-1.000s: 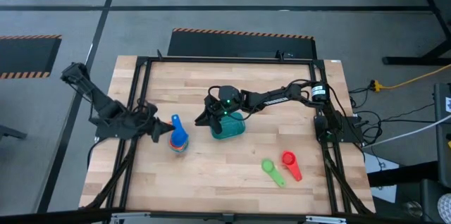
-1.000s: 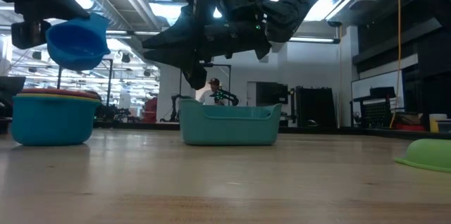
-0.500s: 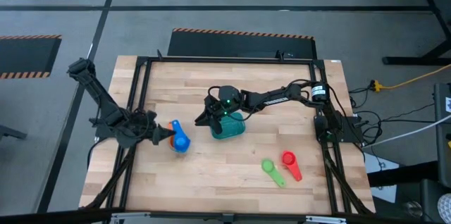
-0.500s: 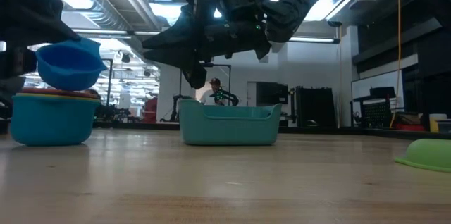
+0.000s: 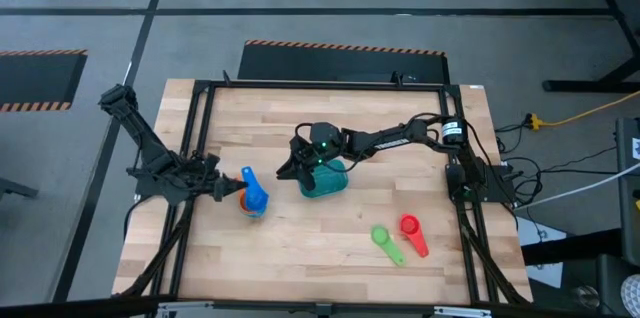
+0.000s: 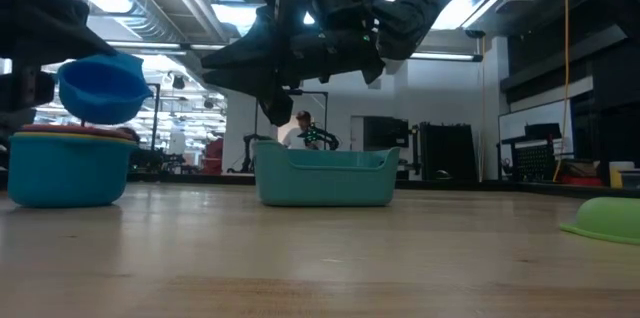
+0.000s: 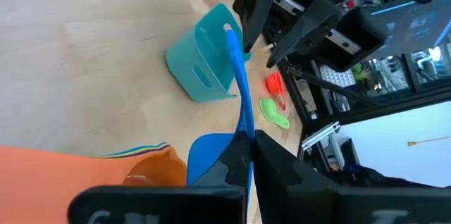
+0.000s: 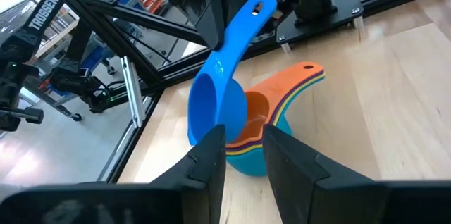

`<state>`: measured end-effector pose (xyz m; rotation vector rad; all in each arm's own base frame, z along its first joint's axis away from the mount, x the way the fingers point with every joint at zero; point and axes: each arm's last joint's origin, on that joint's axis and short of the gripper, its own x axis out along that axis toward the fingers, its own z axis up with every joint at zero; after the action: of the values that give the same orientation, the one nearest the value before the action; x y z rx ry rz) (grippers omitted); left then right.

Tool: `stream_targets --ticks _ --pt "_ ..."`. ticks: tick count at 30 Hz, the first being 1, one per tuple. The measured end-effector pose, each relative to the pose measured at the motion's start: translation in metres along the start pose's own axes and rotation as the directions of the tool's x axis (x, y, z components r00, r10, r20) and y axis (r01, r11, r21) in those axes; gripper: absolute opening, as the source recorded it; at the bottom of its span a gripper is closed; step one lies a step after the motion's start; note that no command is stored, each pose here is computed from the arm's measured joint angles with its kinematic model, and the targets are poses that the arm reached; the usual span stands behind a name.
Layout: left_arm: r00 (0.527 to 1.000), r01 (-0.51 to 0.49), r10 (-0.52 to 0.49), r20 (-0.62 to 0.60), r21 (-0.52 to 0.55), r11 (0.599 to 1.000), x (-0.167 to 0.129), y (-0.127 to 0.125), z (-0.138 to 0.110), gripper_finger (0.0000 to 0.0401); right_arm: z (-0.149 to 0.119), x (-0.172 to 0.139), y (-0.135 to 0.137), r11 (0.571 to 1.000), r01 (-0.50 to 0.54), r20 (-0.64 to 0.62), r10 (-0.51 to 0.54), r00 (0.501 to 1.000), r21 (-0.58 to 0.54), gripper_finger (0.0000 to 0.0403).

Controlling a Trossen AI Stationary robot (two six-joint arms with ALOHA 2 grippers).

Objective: Nest measuring cups in basket
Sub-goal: Stack the blue measuring cup on top of the orange measuring cup

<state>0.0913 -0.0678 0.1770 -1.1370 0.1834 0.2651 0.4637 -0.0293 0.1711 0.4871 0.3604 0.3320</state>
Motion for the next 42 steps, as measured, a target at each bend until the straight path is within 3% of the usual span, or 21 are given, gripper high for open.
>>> stream_targets --ticks 9,29,42 --pt "0.999 0.023 -0.023 -0.023 -0.003 1.0 -0.004 -0.001 -0.002 0.0001 0.0 0.0 0.0 1.0 0.0 0.0 0.0 1.0 0.0 0.01" --pt "0.996 -0.047 0.05 -0.075 0.041 0.998 -0.004 0.009 -0.004 0.0016 0.0 0.0 0.0 1.0 0.0 0.0 0.0 1.0 0.0 0.01" --pt "0.989 -0.07 0.088 -0.12 0.141 0.987 -0.005 0.014 -0.005 0.0037 0.0 0.0 0.0 1.0 0.0 0.0 0.0 1.0 0.0 0.01"
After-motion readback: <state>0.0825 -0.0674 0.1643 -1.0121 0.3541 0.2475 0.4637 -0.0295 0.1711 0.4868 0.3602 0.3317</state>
